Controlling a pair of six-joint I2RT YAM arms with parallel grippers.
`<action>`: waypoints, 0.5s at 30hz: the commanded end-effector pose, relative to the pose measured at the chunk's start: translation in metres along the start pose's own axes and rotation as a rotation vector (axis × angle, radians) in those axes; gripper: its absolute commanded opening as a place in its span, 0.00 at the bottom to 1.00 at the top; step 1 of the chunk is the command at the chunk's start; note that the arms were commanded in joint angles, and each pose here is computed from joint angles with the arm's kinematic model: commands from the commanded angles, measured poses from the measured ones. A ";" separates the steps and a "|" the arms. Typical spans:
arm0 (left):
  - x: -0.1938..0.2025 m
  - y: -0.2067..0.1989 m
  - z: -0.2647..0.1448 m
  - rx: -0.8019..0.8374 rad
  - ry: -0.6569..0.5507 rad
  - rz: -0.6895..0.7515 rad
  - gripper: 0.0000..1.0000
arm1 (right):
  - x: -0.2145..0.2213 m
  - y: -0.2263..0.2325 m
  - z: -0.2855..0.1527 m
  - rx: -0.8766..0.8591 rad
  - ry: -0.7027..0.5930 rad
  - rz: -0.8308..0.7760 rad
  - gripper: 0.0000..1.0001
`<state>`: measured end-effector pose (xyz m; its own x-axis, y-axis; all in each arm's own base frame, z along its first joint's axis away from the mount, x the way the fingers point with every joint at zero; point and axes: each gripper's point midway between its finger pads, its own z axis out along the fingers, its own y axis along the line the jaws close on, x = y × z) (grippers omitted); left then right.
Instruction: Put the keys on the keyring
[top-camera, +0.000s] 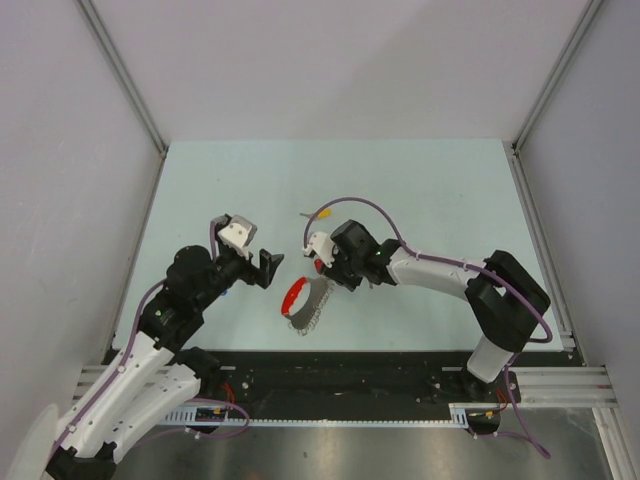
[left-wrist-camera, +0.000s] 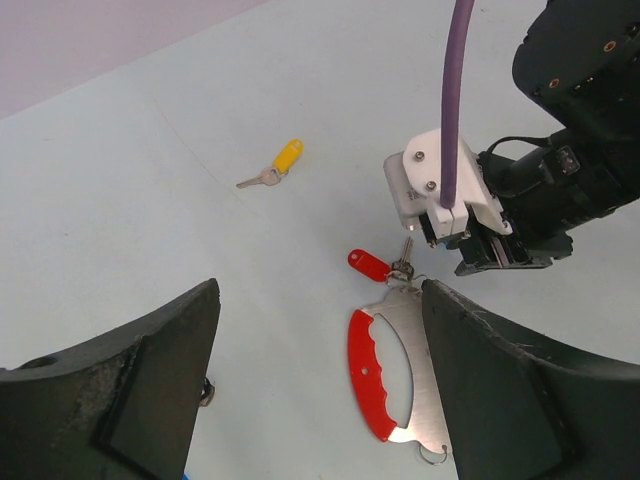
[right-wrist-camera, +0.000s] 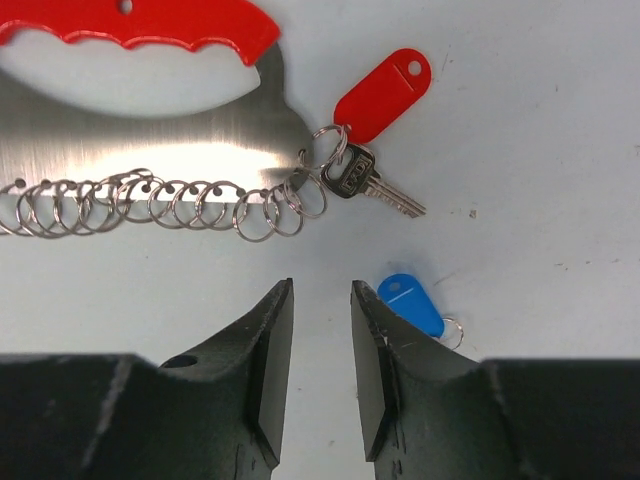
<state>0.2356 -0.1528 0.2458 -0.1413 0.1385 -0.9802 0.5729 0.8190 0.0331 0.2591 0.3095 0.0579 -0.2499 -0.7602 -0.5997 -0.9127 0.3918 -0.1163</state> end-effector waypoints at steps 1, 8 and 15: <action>-0.011 0.002 -0.003 -0.002 -0.034 0.017 0.86 | -0.010 0.000 0.002 -0.060 -0.030 -0.135 0.34; -0.015 0.003 -0.009 -0.006 -0.052 0.027 0.86 | -0.013 0.002 0.023 -0.078 -0.059 -0.165 0.29; -0.015 0.002 -0.009 0.000 -0.053 0.023 0.86 | -0.018 0.005 0.028 -0.106 -0.089 -0.174 0.30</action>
<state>0.2320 -0.1491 0.2533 -0.1130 0.1302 -0.9850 0.5705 0.8202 0.0430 0.2581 0.3195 0.0306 -0.1173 -0.8054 -0.5810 -0.9657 0.2291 -0.1226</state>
